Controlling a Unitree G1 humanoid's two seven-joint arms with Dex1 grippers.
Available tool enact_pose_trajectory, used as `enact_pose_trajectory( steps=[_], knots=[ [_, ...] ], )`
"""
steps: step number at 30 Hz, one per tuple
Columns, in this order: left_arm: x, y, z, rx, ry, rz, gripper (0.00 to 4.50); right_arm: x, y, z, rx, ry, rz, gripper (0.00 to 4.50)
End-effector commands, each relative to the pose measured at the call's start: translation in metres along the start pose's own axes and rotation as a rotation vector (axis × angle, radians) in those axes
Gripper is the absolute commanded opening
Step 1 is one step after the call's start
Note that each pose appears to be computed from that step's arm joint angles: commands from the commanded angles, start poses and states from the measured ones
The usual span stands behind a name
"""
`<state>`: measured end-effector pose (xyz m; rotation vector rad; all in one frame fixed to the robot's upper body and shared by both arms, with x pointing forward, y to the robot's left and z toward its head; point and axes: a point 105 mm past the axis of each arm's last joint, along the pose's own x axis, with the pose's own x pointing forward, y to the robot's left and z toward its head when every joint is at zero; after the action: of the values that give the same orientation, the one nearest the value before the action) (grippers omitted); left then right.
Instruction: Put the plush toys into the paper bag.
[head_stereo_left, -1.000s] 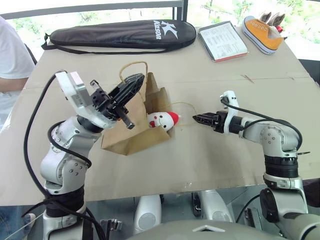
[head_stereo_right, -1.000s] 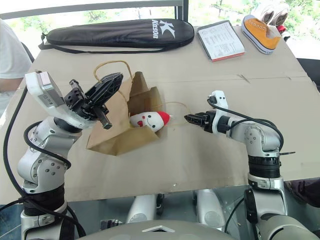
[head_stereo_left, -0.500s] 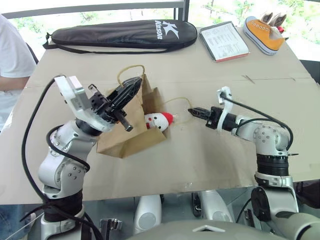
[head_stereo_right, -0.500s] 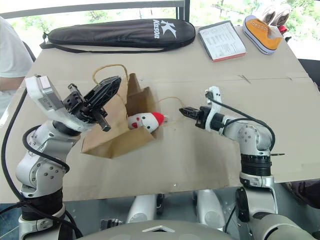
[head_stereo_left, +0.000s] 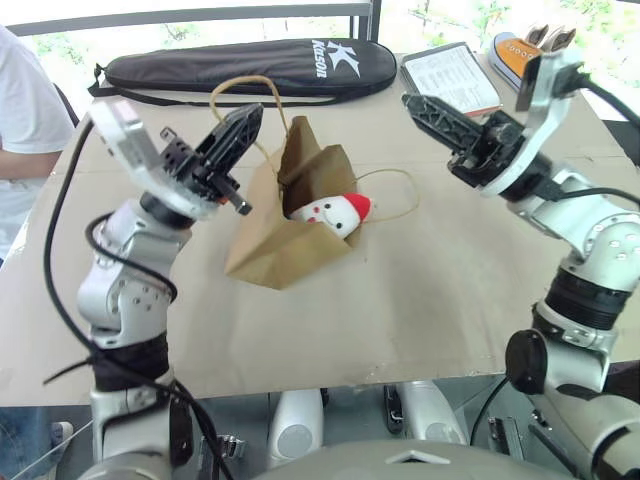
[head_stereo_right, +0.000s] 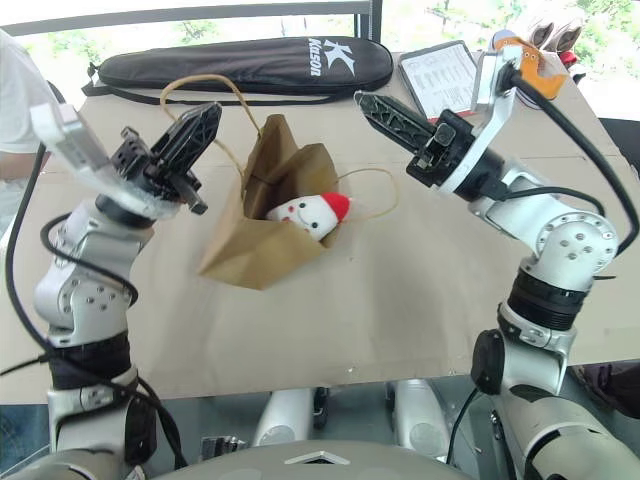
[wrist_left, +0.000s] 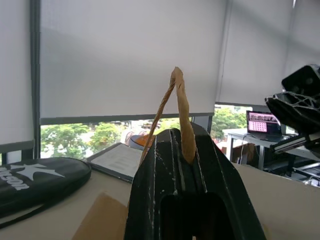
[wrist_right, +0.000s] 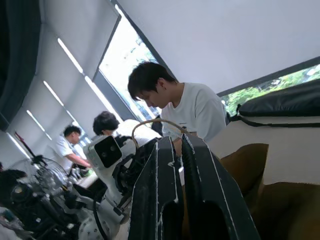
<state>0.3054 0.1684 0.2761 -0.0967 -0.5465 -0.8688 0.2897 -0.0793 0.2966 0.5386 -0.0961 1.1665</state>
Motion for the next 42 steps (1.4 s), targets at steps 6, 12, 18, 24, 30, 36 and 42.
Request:
enact_pose_trajectory(
  steps=[6, 12, 18, 24, 30, 36, 42],
  knots=[
    [-0.006, 0.001, -0.003, 0.015, -0.011, -0.021, 0.0, -0.052, -0.078, -0.068, 0.0, 0.213, -0.453, 2.09],
    [-0.006, -0.002, 0.0, 0.018, -0.02, -0.018, 0.0, -0.056, -0.082, -0.111, 0.162, 0.277, -0.465, 2.5],
    [-0.004, -0.007, 0.014, 0.017, -0.053, -0.026, 0.0, -0.039, -0.093, -0.144, 0.249, 0.318, -0.45, 2.5],
    [-0.005, -0.008, 0.023, 0.033, -0.059, -0.006, 0.0, -0.017, -0.09, -0.149, 0.334, 0.263, -0.34, 2.5],
    [-0.009, -0.009, 0.023, 0.033, -0.05, 0.014, 0.0, -0.005, -0.073, -0.117, 0.327, 0.051, -0.173, 0.07],
    [-0.011, -0.004, 0.021, 0.023, -0.052, 0.038, 0.0, -0.003, -0.05, -0.091, 0.304, -0.062, -0.032, 0.07],
    [-0.003, 0.006, 0.011, 0.02, -0.036, 0.062, 0.0, 0.005, -0.011, -0.037, 0.224, -0.2, 0.128, 0.07]
  ],
)
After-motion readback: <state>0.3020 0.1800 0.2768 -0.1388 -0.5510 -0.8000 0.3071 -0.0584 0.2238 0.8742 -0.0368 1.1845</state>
